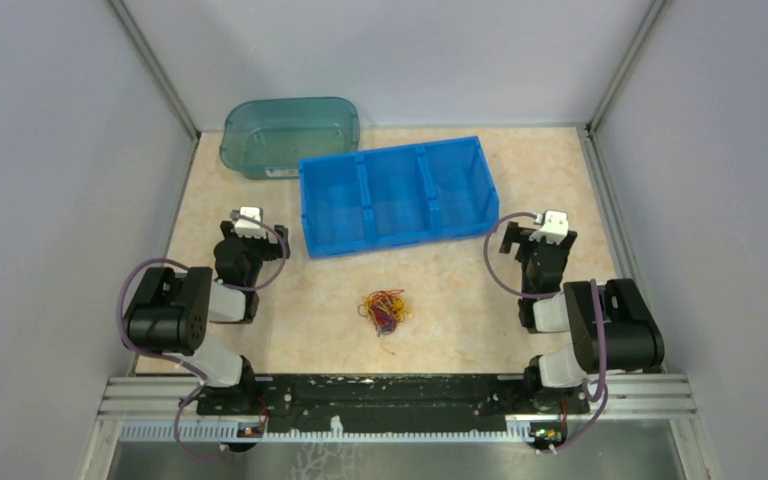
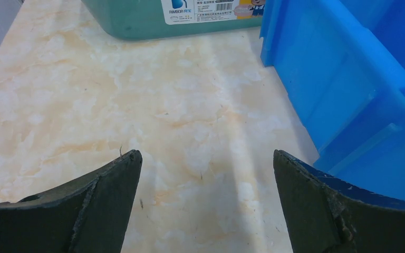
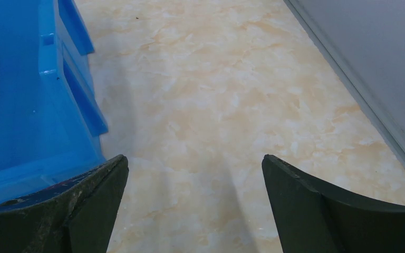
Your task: Untangle the cables
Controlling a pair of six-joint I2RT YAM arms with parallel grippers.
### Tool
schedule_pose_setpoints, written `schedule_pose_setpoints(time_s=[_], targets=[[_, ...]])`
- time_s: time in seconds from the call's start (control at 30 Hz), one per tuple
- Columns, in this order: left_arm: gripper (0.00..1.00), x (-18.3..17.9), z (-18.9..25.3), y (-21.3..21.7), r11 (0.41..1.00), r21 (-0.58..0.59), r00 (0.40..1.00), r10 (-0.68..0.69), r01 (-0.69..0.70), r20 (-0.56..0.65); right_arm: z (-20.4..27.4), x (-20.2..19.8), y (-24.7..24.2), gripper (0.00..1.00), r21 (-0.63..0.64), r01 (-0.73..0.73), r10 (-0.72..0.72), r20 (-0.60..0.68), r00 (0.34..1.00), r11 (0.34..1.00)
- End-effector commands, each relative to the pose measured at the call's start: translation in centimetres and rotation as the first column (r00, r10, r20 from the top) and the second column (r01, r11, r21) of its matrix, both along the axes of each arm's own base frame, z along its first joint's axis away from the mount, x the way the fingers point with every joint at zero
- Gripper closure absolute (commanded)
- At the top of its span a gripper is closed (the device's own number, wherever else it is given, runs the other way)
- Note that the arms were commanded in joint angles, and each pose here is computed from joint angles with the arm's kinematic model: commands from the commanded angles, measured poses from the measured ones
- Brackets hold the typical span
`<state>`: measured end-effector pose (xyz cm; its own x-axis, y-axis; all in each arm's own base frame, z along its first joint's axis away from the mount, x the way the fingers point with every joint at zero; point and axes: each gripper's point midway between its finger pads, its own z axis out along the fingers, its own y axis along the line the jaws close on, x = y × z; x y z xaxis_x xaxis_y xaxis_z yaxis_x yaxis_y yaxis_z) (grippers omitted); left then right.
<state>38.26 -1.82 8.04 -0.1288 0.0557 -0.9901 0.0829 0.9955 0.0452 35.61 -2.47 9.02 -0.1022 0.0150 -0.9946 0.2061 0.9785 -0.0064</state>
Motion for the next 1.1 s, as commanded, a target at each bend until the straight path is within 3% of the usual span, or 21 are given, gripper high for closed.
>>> schedule_pose_setpoints(time_s=[0.0, 0.2, 0.4, 0.5, 0.57, 0.67, 0.7, 0.8, 0.93, 1.07], targets=[[0.00, 0.2, 0.8, -0.4, 1.000, -0.002, 0.999, -0.017, 0.017, 0.036, 1.7, 0.6, 0.2, 0.01, 0.011, -0.011, 0.010, 0.063, 0.998, 1.000], [0.00, 0.2, 0.9, -0.4, 1.000, -0.001, 0.999, -0.018, 0.018, 0.037, 1.8, 0.6, 0.2, 0.01, 0.013, -0.009, 0.008, 0.067, 0.998, 1.000], [0.00, 0.3, 1.4, -0.7, 0.999, -0.002, 0.998, -0.043, 0.044, 0.043, 3.8, -1.4, -3.8, 0.01, 0.119, 0.248, -0.258, 0.077, 0.963, 0.962], [0.00, 1.1, 0.9, -1.0, 0.998, 0.007, 0.995, -0.065, 0.066, -0.079, 6.3, -2.8, -5.3, 0.01, 0.203, 0.341, -0.369, 0.119, 0.922, 0.918], [0.00, 2.6, 1.6, -1.0, 0.998, 0.005, 0.983, -0.064, 0.066, -0.170, 8.6, -2.7, -4.2, 0.01, 0.212, 0.264, -0.302, 0.175, 0.937, 0.941], [0.00, 2.9, 1.4, -1.3, 0.996, 0.004, 0.943, -0.088, 0.094, -0.320, 10.8, -0.9, -0.5, 0.01, 0.093, 0.026, -0.043, 0.186, 0.982, 0.995], [0.00, 2.8, 1.5, -1.4, 0.995, 0.000, 0.928, -0.097, 0.104, -0.359, 11.5, -0.5, 0.4, 0.01, 0.109, -0.021, 0.001, 0.183, 0.983, 0.994], [0.00, 2.2, 3.1, -1.7, 0.990, -0.027, 0.903, -0.136, 0.137, -0.408, 13.0, -0.4, 0.2, 0.01, 0.242, 0.026, -0.060, 0.132, 0.989, 0.970], [0.00, 1.0, 6.6, -2.3, 0.973, -0.111, 0.897, -0.229, 0.202, -0.379, 15.6, 0.5, 2.7, 0.01, 0.272, -0.095, 0.068, 0.108, 0.992, 0.958], [0.00, 0.4, 10.7, -3.8, 0.944, -0.159, 0.878, -0.329, 0.290, -0.348, 15.6, 0.1, 3.6, 0.01, 0.531, -0.036, 0.015, 0.044, 0.999, 0.847]])
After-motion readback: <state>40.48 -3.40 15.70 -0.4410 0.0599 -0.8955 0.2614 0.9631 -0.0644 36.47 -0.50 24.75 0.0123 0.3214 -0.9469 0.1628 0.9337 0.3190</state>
